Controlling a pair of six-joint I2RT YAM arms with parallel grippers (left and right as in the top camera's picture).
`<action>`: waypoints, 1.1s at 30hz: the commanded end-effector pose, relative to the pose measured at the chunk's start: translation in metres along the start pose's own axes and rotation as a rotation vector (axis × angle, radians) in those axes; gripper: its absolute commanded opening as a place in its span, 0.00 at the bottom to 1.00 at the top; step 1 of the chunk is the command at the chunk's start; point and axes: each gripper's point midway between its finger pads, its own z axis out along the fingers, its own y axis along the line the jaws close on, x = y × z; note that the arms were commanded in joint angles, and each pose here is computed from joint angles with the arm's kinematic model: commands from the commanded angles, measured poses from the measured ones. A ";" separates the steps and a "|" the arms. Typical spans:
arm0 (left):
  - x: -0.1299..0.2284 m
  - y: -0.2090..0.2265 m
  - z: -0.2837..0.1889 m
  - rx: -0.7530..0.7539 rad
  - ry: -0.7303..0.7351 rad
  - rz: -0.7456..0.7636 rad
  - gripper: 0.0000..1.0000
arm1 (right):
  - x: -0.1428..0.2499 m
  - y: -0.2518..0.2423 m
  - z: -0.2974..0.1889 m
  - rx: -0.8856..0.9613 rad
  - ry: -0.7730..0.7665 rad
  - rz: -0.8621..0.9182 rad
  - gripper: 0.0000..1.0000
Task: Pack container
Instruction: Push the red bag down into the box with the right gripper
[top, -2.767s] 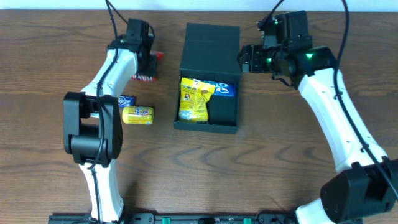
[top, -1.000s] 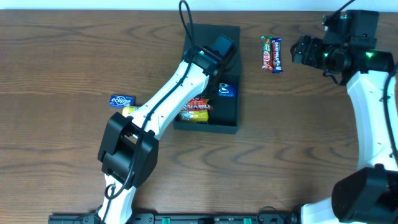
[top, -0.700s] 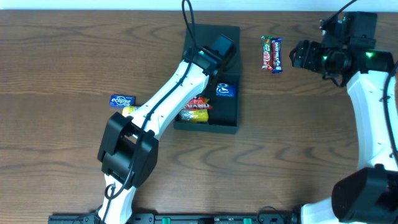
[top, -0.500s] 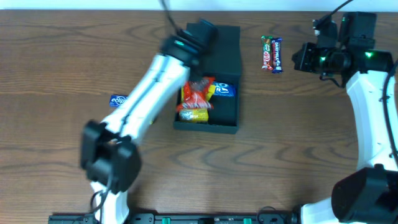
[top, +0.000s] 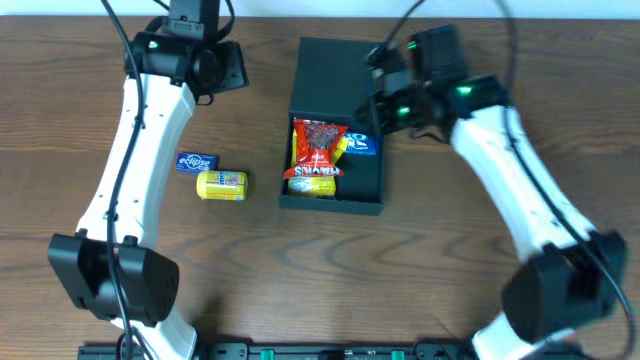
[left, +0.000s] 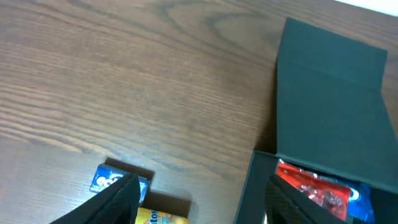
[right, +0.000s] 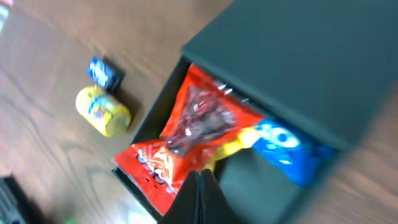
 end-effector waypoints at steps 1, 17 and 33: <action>0.014 -0.001 0.019 0.076 0.085 0.064 0.65 | 0.018 0.016 0.038 -0.085 0.093 -0.018 0.01; 0.103 -0.018 0.096 0.287 0.375 0.067 0.64 | 0.081 0.013 0.134 -0.107 0.326 0.014 0.01; 0.102 -0.019 0.098 0.290 0.365 0.068 0.64 | 0.029 0.039 0.089 -0.149 0.224 -0.101 0.02</action>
